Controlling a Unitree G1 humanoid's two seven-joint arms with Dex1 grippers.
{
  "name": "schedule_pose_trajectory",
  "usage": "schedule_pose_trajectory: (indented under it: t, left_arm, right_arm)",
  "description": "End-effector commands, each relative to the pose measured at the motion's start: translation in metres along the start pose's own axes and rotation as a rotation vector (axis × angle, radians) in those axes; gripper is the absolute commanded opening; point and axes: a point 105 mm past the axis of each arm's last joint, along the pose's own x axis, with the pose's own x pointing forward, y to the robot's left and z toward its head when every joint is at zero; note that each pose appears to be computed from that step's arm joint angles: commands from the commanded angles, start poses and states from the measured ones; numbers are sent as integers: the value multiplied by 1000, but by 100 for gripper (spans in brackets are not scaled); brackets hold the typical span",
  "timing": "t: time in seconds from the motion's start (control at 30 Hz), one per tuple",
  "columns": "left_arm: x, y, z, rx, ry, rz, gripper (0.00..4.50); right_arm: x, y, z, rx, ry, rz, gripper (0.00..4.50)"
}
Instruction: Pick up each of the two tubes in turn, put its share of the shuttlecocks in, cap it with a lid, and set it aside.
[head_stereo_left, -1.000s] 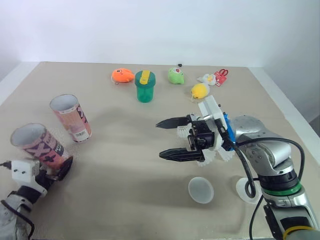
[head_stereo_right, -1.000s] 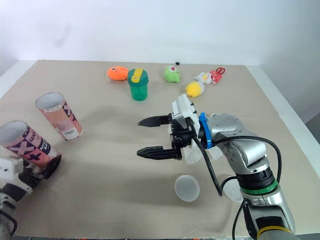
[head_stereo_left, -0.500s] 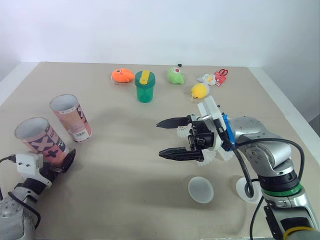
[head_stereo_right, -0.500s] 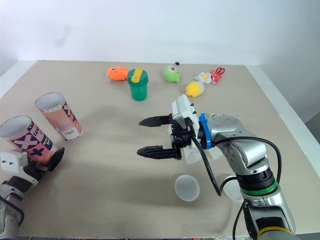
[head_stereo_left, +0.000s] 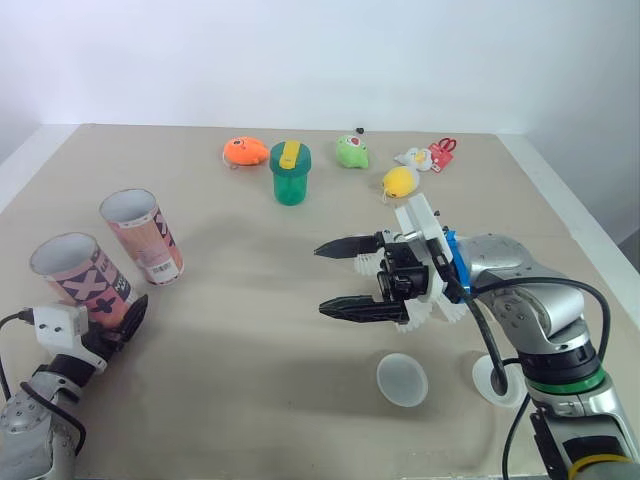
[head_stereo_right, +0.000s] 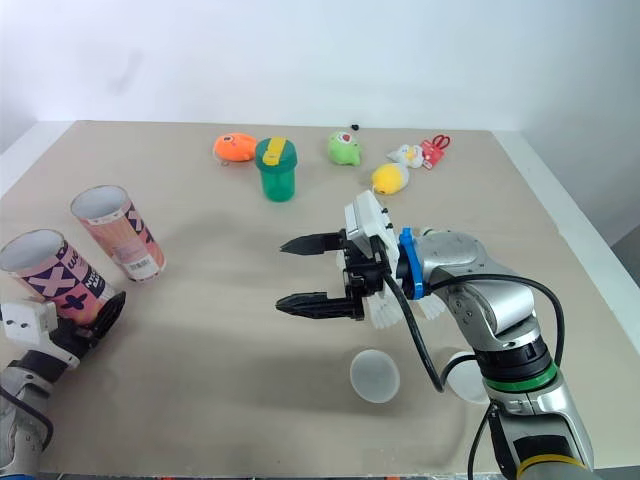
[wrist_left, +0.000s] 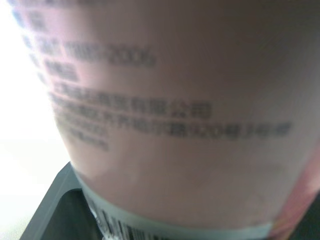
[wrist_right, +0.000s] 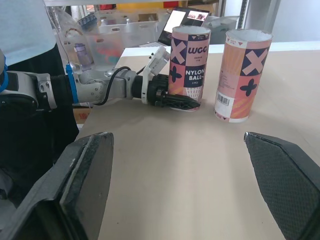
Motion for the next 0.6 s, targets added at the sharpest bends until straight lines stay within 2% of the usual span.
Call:
schedule_pose_trajectory:
  t: [0.03, 0.13, 0.27, 0.4, 0.5, 0.6]
  left_arm:
    - [-7, -2, -5, 4, 33, -16, 344]
    - [-19, -14, 3, 77, 69, -100, 344]
    - [-43, -31, 29, 166, 138, -280, 344]
    - [-60, -53, 40, 293, 287, -537, 344]
    - [-57, -64, 50, 368, 394, -699, 344]
    - [-47, -65, 59, 501, 540, -840, 344]
  right_arm:
    - [-4, 5, 9, -30, -21, -16, 450]
    - [-8, 11, 12, 12, -68, -54, 450]
    - [-20, 28, 12, 65, -87, -124, 450]
    - [-34, 35, -4, 112, -60, -265, 450]
    - [-41, 43, -23, 107, -18, -379, 450]
    - [-45, 44, -22, 78, -97, -543, 450]
